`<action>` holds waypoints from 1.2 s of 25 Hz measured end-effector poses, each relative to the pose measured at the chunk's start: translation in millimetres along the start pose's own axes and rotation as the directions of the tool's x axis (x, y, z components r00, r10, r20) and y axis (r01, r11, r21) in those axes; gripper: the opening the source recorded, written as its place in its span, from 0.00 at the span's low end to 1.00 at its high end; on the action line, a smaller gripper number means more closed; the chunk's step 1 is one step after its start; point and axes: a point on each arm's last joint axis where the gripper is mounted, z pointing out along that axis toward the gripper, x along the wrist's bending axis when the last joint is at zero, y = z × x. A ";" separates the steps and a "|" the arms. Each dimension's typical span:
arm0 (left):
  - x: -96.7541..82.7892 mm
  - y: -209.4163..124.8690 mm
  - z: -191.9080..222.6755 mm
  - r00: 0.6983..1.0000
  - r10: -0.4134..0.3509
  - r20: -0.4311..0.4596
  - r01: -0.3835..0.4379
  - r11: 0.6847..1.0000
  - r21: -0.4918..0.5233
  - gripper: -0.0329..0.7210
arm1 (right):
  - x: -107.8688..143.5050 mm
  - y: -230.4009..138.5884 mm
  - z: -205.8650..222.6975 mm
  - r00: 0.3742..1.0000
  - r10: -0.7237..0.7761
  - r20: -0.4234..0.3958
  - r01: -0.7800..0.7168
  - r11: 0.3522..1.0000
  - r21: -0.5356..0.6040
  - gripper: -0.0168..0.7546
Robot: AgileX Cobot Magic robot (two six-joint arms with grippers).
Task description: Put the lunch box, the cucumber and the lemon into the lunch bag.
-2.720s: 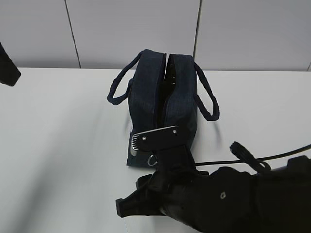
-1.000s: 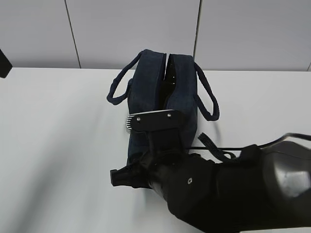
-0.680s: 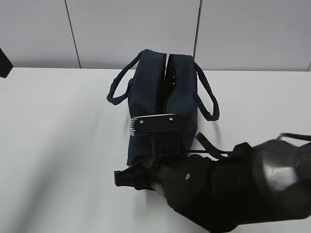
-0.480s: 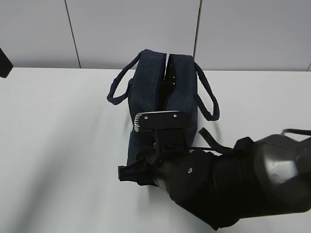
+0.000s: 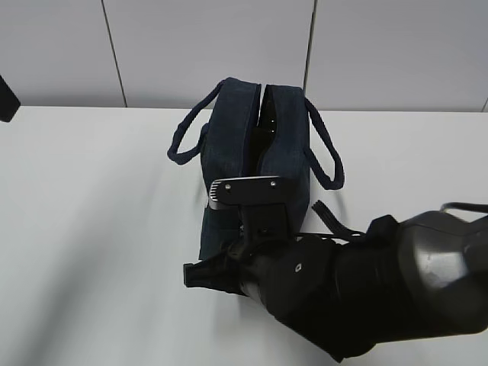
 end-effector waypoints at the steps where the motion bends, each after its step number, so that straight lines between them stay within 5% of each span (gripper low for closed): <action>1: 0.0 0.0 0.0 1.000 0.000 0.000 0.000 1.000 0.000 0.41 | 0.4 -0.5 0.0 1.000 0.000 -0.004 0.000 1.000 0.005 0.25; 9: -0.1 0.0 0.0 1.000 0.000 0.001 0.000 1.000 0.000 0.41 | -1.3 1.3 -4.9 0.999 -0.050 0.009 0.050 0.998 0.031 0.02; 30: -0.6 0.5 0.0 1.000 -0.001 0.007 0.001 1.000 -0.005 0.40 | -1.7 29.9 -38.7 0.990 -0.138 0.002 0.138 0.989 -0.044 0.02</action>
